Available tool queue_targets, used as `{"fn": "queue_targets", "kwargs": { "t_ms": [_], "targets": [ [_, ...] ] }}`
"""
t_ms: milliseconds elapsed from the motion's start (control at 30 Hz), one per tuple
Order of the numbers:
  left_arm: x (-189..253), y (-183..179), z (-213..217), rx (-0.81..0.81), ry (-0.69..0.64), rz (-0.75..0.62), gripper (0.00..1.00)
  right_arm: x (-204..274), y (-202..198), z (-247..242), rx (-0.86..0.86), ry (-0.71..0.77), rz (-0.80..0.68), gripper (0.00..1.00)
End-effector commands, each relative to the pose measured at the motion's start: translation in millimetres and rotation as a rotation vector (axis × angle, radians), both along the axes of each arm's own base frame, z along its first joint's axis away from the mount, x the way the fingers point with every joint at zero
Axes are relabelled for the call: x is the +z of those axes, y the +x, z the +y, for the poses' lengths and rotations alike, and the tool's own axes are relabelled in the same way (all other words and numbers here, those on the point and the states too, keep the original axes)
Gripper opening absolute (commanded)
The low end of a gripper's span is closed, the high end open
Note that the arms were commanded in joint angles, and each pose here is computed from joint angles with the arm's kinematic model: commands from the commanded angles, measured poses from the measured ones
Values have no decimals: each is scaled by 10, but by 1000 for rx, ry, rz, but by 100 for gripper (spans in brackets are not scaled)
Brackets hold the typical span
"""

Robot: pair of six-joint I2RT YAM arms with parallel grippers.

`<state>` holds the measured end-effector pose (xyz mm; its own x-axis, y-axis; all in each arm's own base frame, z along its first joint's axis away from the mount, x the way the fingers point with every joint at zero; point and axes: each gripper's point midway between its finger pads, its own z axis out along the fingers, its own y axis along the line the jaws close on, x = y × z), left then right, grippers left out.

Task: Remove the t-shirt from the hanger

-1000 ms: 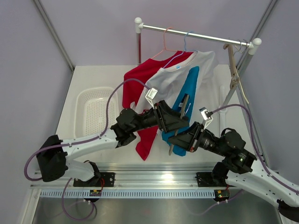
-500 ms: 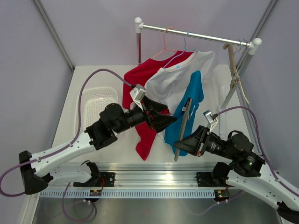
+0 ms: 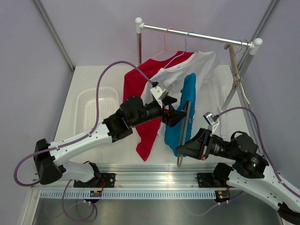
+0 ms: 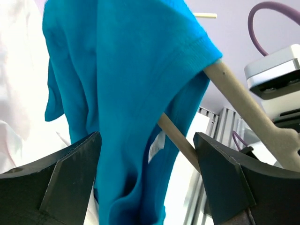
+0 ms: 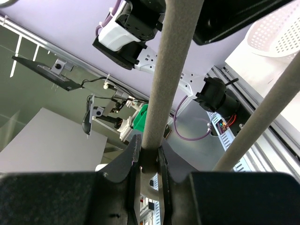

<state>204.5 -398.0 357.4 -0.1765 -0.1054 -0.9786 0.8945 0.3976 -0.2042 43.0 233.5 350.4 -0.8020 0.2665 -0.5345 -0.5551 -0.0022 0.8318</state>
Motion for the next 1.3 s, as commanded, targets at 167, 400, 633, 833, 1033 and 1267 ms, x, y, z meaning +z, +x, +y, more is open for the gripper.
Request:
{"fn": "queue_targets", "kwargs": {
  "t_ms": [167, 400, 633, 833, 1033, 1267],
  "targets": [
    [546, 55, 14, -3, -136, -147, 82, 426, -280, -210, 70, 104, -106, 0],
    [593, 81, 61, 24, -157, -163, 74, 315, -254, -202, 59, 77, -79, 0],
    [734, 61, -16, -11, -176, -184, 73, 299, -263, -184, 72, 81, -72, 0],
    [815, -54, 24, -52, -194, -200, 75, 267, -252, -193, 63, 74, -68, 0],
    [784, -5, -67, -58, -156, -197, 74, 260, -255, -142, 86, 86, -62, 0],
    [997, 159, -30, 30, -166, -242, 54, 183, -253, -95, 106, 78, -30, 0]
  ]
}}
